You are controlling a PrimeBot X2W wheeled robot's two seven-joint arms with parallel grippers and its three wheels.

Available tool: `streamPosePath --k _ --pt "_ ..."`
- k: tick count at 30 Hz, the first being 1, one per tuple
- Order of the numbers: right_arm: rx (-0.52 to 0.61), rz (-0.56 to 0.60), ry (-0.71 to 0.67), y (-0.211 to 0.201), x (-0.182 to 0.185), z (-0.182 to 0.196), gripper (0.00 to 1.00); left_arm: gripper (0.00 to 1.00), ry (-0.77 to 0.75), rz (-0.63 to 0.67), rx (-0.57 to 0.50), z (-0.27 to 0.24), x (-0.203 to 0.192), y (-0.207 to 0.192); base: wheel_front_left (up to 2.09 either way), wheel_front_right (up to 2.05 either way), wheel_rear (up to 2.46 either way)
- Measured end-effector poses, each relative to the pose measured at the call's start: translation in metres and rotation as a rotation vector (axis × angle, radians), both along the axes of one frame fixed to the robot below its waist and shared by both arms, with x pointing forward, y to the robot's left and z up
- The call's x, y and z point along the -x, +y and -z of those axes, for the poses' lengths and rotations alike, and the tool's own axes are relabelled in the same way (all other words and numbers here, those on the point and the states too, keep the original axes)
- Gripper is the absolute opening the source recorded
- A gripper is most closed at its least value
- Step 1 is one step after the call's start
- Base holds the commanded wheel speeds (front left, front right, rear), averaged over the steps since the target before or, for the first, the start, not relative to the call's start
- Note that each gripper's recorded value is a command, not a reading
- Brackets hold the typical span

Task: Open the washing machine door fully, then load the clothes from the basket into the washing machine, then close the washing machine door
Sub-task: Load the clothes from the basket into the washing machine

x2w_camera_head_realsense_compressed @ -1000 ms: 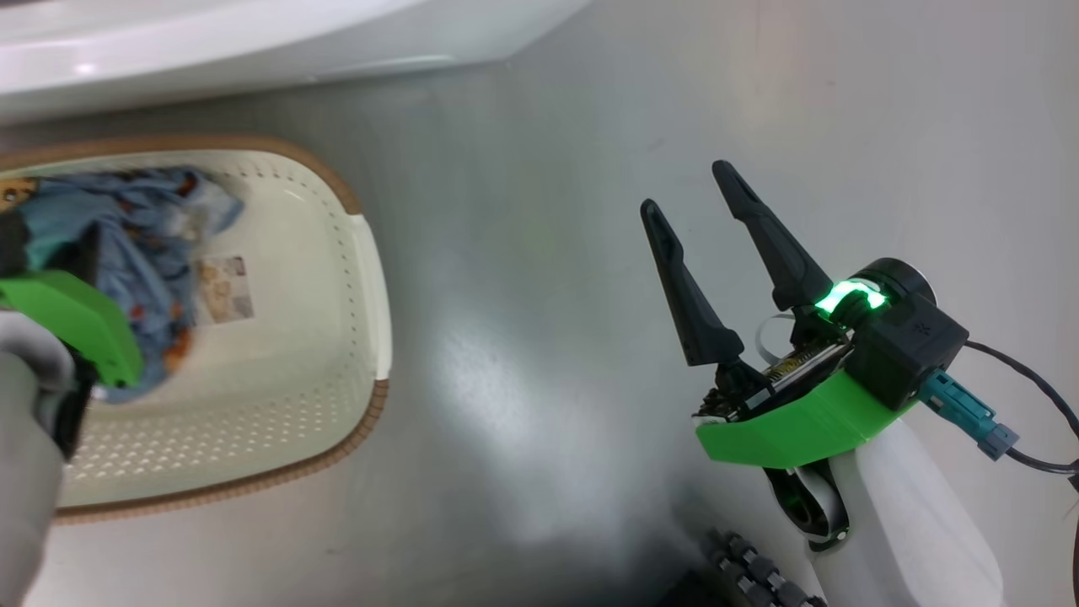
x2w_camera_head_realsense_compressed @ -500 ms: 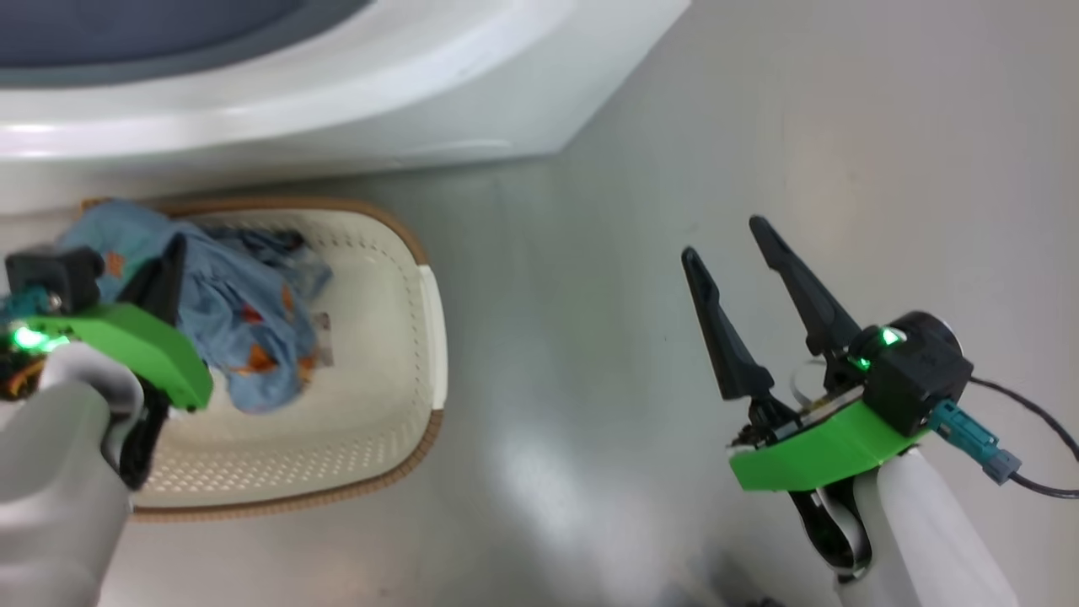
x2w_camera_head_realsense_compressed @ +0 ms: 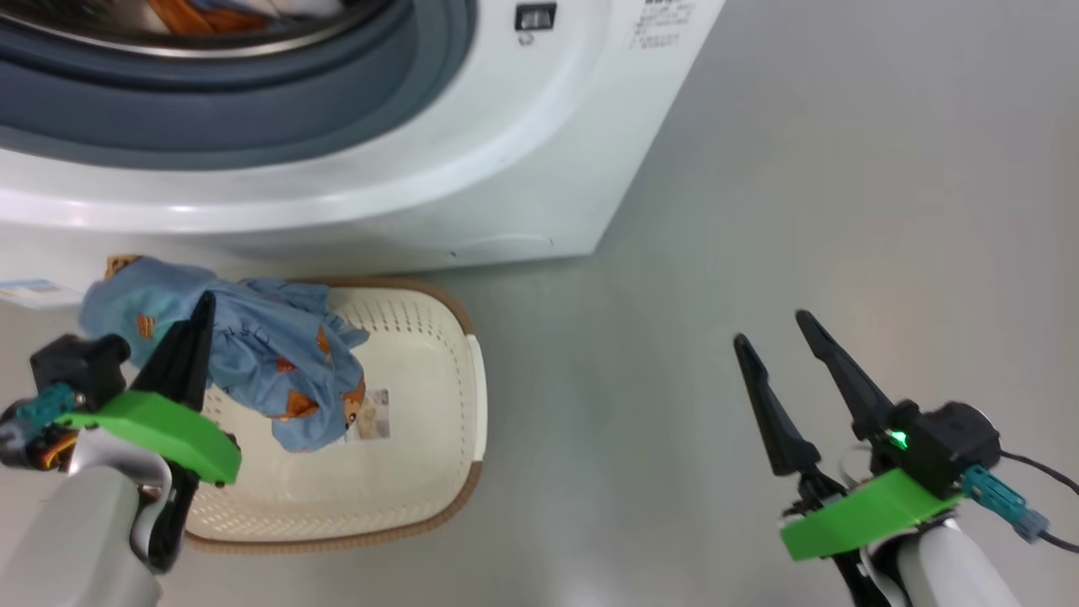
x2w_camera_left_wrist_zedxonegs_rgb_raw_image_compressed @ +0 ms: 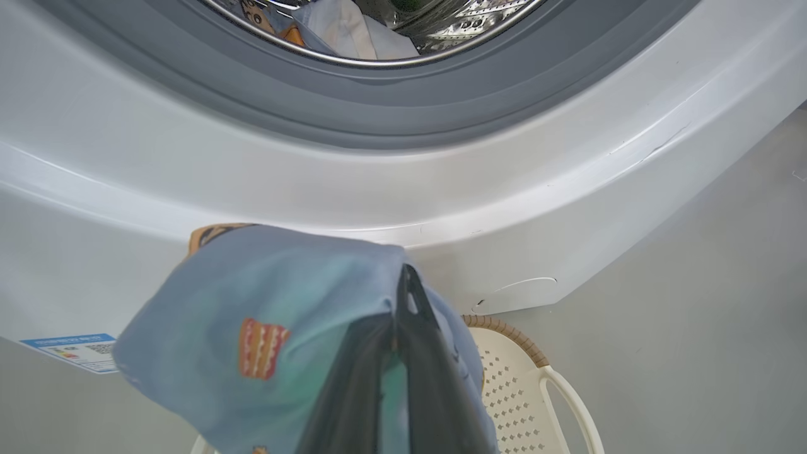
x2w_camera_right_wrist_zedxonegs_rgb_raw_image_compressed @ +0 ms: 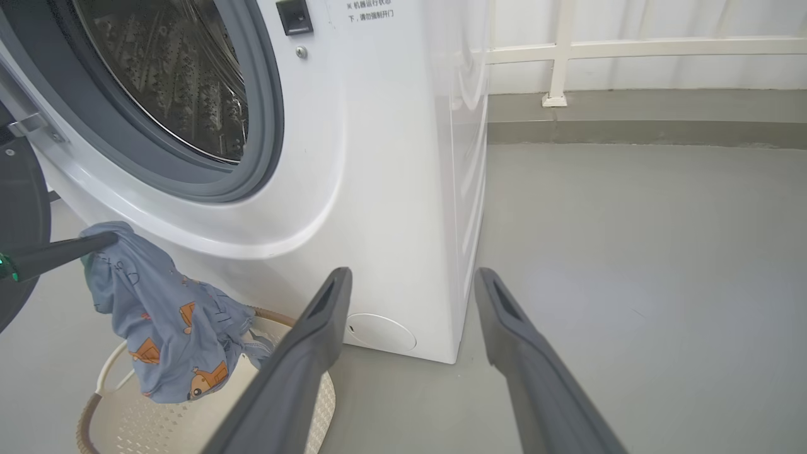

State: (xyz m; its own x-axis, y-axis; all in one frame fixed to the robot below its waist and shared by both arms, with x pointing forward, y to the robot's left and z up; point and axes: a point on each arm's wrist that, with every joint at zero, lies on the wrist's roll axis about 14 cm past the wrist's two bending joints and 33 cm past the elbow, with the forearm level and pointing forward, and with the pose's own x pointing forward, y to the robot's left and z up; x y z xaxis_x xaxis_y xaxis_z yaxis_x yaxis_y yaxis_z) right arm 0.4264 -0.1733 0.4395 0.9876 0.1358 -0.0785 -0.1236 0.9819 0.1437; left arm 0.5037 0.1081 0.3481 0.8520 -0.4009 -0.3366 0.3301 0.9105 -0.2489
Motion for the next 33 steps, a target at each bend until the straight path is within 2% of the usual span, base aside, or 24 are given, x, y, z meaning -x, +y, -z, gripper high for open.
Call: streamPosePath --k 6,17,25,33 --pt "0.003 0.01 -0.011 -0.008 0.016 -0.01 1.0 0.0 -0.13 -0.03 0.011 -0.046 0.01 0.007 0.0 0.0 0.0" --pt "-0.007 0.019 -0.04 -0.015 0.041 -0.027 1.0 0.0 -0.283 -0.145 0.017 -0.1 0.055 0.041 0.0 0.0 0.0" --pt "0.002 0.03 -0.034 -0.021 0.053 -0.027 1.0 0.0 -0.293 -0.188 0.009 -0.105 0.092 0.049 0.0 0.0 0.0" --pt "0.001 0.035 -0.033 -0.022 0.052 -0.027 1.0 0.0 -0.311 -0.207 0.043 -0.112 0.095 0.046 0.0 0.0 0.0"
